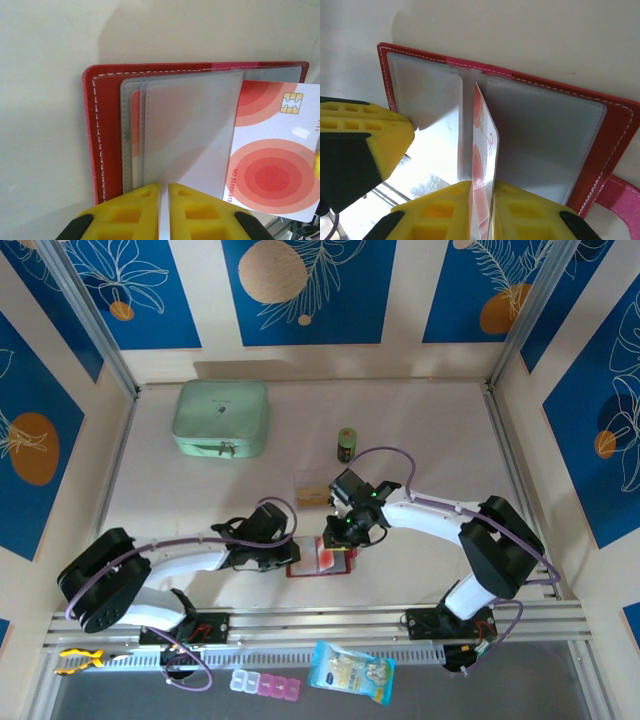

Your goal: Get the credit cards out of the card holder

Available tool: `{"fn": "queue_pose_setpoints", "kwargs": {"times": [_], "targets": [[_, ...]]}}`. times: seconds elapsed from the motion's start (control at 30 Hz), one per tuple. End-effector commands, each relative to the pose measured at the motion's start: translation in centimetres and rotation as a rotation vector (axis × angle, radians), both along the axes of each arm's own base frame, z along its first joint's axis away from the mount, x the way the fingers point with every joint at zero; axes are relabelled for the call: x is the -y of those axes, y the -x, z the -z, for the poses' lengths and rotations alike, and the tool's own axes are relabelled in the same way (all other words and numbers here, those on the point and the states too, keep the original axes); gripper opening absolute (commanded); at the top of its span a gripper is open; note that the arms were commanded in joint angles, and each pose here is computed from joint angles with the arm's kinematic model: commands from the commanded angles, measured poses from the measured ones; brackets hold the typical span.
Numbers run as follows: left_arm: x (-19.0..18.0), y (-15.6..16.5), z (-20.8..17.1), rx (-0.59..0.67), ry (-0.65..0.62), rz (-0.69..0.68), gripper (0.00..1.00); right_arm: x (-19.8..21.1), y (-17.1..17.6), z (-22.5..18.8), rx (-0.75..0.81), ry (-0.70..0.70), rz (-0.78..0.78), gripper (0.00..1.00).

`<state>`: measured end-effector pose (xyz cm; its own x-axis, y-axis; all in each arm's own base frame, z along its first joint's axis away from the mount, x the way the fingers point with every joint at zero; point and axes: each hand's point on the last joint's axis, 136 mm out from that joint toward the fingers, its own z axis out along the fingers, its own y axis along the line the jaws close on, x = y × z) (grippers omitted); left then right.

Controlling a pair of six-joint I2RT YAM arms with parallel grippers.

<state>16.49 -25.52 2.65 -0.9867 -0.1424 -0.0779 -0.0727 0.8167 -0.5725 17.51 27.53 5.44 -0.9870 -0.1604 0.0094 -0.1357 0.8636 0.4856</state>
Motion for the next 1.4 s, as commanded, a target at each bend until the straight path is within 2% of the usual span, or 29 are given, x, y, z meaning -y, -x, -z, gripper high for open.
{"fn": "queue_pose_setpoints", "kwargs": {"times": [0.0, 0.43, 0.83, 1.03, 1.27, 1.37], "targets": [[-1.5, 1.1, 0.8, -0.025, -0.065, 0.001, 0.13, -0.1, 0.2, -0.2, -0.010, 0.028, 0.007, 0.18], [-1.2, 1.0, 0.3, -0.017, -0.045, 0.009, 0.14, -0.4, 1.4, -0.3, -0.022, 0.021, 0.037, 0.17], [-1.7, 0.8, -0.5, 0.010, -0.058, 0.000, 0.14, -0.6, 1.4, -0.5, -0.007, 0.034, 0.037, 0.11], [-2.3, 0.3, -1.8, 0.063, -0.061, -0.012, 0.14, -0.6, 0.9, -2.0, 0.038, 0.025, 0.023, 0.09], [-3.8, -0.1, -2.6, 0.091, -0.080, -0.035, 0.16, -0.2, -0.5, -4.4, 0.119, 0.021, -0.078, 0.08], [-4.4, -0.1, -2.8, 0.096, -0.082, -0.054, 0.17, -0.1, -0.9, -5.0, 0.184, 0.025, -0.208, 0.06]]}}
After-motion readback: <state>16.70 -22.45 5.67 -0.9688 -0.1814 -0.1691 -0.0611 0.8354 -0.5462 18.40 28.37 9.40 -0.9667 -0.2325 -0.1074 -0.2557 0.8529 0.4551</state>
